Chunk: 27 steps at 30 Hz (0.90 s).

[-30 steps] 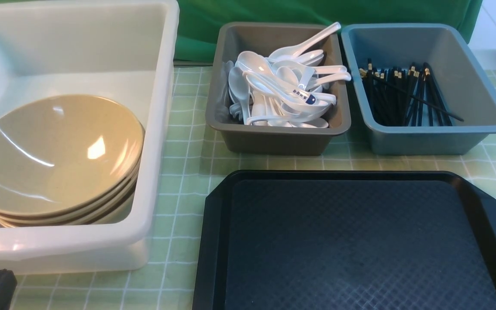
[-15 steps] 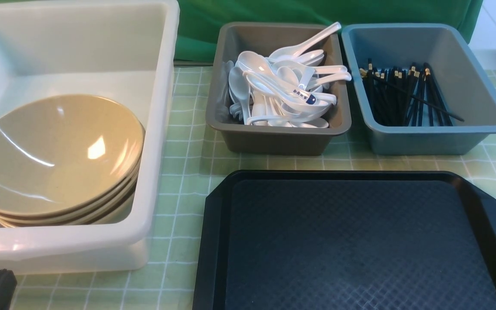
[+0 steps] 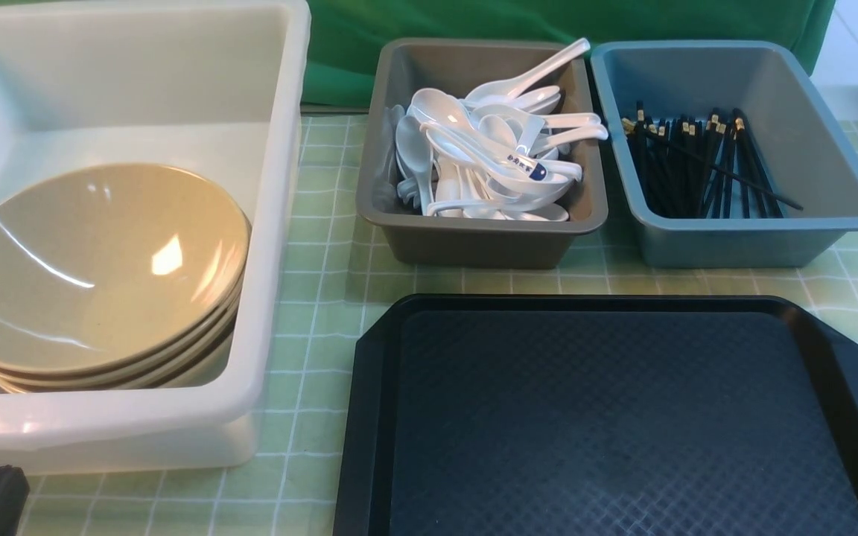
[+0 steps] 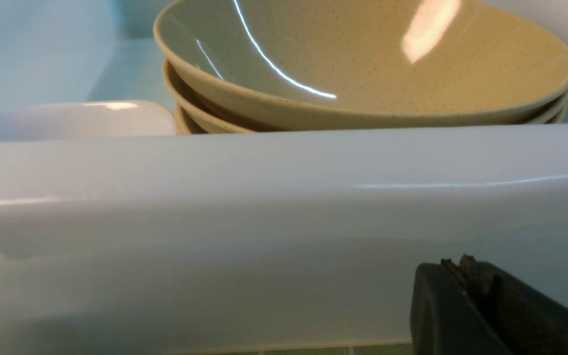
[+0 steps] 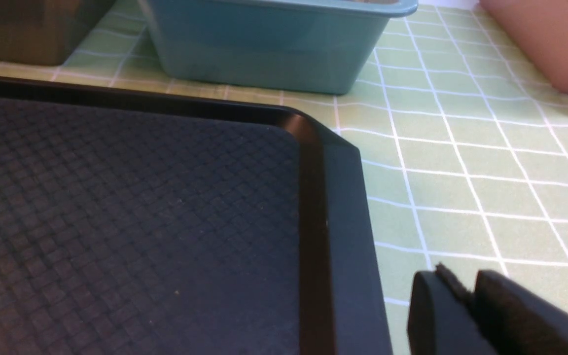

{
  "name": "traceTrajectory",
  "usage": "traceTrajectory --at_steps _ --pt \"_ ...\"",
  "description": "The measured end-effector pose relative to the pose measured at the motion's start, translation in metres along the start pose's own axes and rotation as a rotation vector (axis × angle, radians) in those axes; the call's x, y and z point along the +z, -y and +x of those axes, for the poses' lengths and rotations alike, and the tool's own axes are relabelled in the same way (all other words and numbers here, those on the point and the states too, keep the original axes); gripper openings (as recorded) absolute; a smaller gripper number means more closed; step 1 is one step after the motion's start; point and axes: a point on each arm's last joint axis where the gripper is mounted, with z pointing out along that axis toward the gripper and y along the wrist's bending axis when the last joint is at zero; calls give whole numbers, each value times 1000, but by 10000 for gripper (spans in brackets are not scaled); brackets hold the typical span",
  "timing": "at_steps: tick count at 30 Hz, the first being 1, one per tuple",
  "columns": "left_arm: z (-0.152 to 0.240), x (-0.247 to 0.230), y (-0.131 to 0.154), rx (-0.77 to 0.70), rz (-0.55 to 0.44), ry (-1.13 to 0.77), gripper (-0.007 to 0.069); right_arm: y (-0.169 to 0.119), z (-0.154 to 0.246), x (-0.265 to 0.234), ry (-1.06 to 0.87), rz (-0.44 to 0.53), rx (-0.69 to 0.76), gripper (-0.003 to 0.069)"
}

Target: On green table put chopsticks spoon bowls plates into blue grey white boxes.

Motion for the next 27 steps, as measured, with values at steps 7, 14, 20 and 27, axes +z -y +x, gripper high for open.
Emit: traceTrajectory --at_steps 7,14,20,27 --pt "0 0 0 0 0 0 -2 0 0 0 0 0 0 119" --pt "0 0 0 0 0 0 -2 0 0 0 0 0 0 125" --pt "0 0 0 0 0 0 -2 0 0 0 0 0 0 130" --pt "0 0 0 0 0 0 -2 0 0 0 0 0 0 131"
